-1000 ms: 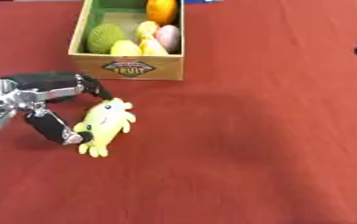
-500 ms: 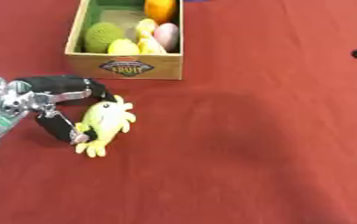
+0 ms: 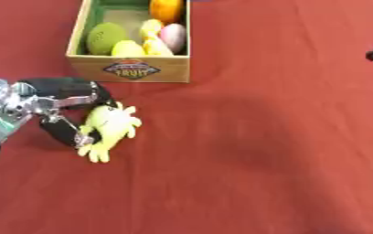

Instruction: Pick up objects on the table and place them in the box.

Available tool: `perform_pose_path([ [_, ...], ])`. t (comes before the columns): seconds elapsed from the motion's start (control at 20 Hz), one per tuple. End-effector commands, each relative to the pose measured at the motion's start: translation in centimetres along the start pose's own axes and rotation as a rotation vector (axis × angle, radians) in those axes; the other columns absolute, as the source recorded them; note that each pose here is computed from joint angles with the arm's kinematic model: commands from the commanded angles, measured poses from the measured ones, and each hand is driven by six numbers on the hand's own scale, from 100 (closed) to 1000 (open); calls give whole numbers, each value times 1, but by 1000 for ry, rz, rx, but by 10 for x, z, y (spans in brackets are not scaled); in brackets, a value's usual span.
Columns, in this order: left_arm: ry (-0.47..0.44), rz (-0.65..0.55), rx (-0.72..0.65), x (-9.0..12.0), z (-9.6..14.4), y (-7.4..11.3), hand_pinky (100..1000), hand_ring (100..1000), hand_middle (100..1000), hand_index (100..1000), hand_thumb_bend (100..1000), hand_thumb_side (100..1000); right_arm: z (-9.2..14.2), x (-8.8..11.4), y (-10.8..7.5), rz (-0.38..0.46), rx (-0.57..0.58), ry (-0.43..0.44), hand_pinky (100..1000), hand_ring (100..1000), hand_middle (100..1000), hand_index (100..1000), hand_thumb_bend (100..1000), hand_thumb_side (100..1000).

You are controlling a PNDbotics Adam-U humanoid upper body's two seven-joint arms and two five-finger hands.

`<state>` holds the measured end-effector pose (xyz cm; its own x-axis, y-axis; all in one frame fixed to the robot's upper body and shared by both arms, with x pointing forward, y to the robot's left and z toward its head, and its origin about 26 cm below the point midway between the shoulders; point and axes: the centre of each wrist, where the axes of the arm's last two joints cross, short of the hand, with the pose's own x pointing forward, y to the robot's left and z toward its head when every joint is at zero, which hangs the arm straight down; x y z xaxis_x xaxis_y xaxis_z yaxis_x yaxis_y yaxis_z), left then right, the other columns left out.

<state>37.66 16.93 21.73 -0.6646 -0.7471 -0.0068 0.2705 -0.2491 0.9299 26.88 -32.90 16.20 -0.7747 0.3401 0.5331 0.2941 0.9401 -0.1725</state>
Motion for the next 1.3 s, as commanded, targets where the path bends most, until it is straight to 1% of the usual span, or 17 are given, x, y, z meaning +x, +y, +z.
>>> perform_pose_path([
  [0.05,3,-20,55,1,12,9,803,664,529,679,100,100,-5,4,-6,16,5,-24,797,640,650,789,100,618],
  [0.35,-56,-28,166,18,40,35,800,661,532,684,100,100,-4,4,-11,24,3,-22,798,642,651,790,100,618],
  [0.55,-88,-60,227,31,64,54,794,665,554,690,100,100,-3,4,-13,28,0,-22,798,642,651,790,100,618],
  [0.6,-91,-67,248,34,71,60,793,664,552,688,100,100,-4,4,-14,29,0,-22,798,642,651,790,100,618],
  [0.65,-90,-71,270,37,76,65,792,662,549,684,100,127,-4,4,-14,29,0,-23,798,643,651,790,100,622],
  [0.7,-85,-71,296,38,81,70,792,662,549,682,100,100,-4,4,-14,29,1,-24,798,643,651,790,100,618],
  [0.8,-72,-56,339,37,87,80,797,659,546,679,100,100,-5,5,-15,29,4,-27,798,643,651,790,100,617],
  [0.9,-51,-22,395,32,91,94,799,660,546,679,100,100,-6,5,-15,29,11,-34,798,643,651,790,100,617],
  [1.05,-28,39,460,24,89,113,804,661,553,677,100,100,-8,5,-15,26,19,-42,798,643,651,790,100,616],
  [1.3,-11,88,512,16,78,139,805,668,570,676,100,100,-11,6,-12,19,25,-50,798,641,650,789,100,617],
])
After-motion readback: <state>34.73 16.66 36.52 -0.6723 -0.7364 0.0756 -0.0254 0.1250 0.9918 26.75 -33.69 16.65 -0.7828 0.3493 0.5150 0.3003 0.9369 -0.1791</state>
